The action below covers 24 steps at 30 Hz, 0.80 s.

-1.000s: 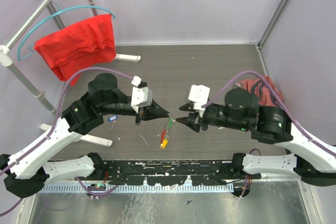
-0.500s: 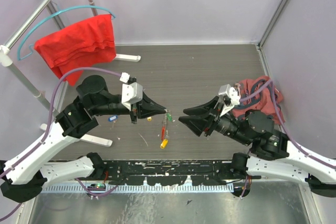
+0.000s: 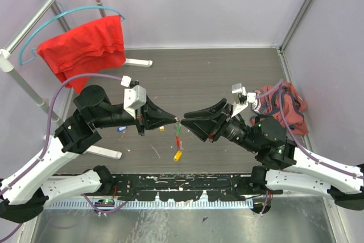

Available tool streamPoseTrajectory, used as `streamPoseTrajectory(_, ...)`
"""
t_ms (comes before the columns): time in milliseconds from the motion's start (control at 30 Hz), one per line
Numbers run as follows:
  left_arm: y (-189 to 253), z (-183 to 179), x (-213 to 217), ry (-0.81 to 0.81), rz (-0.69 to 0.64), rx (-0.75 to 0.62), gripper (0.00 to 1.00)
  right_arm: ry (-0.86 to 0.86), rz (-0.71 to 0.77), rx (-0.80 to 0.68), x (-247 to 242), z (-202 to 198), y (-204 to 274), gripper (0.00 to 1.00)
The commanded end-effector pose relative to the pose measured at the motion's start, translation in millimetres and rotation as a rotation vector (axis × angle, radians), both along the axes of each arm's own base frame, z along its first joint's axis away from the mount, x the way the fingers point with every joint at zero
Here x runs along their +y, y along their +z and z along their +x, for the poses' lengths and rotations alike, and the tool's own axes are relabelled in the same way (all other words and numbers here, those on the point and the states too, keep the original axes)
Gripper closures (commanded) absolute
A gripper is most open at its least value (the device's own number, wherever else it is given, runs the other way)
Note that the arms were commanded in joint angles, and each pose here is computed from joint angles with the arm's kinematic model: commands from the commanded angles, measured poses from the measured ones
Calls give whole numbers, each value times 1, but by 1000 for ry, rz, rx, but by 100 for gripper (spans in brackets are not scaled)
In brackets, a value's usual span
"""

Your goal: Put the keys on the keyring

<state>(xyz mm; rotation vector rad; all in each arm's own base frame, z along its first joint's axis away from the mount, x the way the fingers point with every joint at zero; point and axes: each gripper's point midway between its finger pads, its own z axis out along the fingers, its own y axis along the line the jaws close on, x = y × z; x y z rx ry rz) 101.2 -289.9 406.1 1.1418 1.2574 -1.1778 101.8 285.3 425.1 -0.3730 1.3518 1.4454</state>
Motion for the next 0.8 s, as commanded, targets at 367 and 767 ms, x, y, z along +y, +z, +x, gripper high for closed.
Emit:
streamPoseTrajectory(367,29,-6,5,-3,-103,-24,100,59,80,5,-1,-11,28,68)
streamPoseTrajectory(767,32,-7,6,-5,-113,-25,100,96,63,-1,8,-15,25,71)
